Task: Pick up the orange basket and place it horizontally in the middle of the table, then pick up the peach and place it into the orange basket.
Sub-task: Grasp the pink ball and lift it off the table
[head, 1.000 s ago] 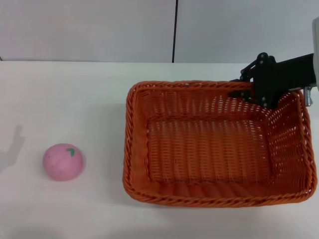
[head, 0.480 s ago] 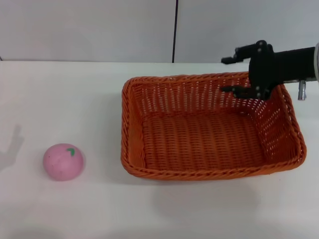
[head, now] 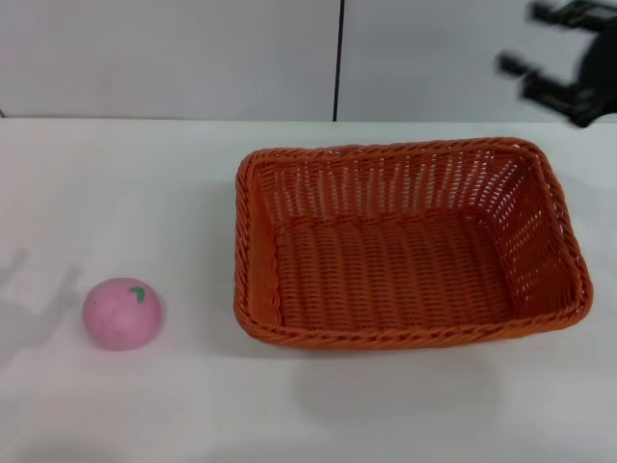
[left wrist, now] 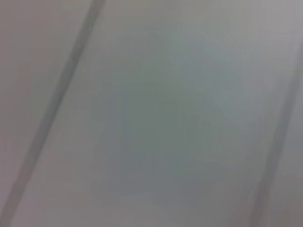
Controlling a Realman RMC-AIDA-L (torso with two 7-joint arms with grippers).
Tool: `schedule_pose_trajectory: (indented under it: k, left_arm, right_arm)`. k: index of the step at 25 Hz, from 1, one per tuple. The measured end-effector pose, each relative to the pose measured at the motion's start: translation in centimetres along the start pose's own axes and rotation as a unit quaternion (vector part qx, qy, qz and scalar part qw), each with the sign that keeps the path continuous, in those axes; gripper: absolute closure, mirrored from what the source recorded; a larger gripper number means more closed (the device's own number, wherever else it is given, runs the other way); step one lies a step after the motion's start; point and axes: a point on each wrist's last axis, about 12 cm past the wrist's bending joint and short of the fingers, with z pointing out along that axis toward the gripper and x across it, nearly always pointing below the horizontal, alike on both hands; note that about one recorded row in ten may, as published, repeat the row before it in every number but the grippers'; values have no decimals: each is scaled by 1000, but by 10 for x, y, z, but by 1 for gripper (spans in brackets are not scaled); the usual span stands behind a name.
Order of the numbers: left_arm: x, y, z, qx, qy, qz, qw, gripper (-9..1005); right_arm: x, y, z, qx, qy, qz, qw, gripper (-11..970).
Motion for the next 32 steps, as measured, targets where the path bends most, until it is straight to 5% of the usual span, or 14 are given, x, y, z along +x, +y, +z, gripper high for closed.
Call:
schedule_pose_trajectory:
  k: [4,5,10,15,27,32]
  left_arm:
    - [-3,3,0,21,18,-5,1000,186]
    - [-2,5,8,82,81,-11,993,186]
    - [1,3,13,107,112,-9,988,186]
    - [22,-8,41,141,192,23,971,186]
    - [37,-3,47,113,241,43,963,186]
    - [39,-1,48,104,247,50,962,325]
  right_arm:
    - [17,23,-47,113,-105,57,986,382]
    - [17,23,-47,113,-105,57,986,382]
    - [35,53,-83,195,-170,96,961,382]
    - [44,68,-102,231,-175,125,949,383]
    - [49,74,-121,273,-176,135,936,383]
    - [50,75,-122,276,-175,137,935,383]
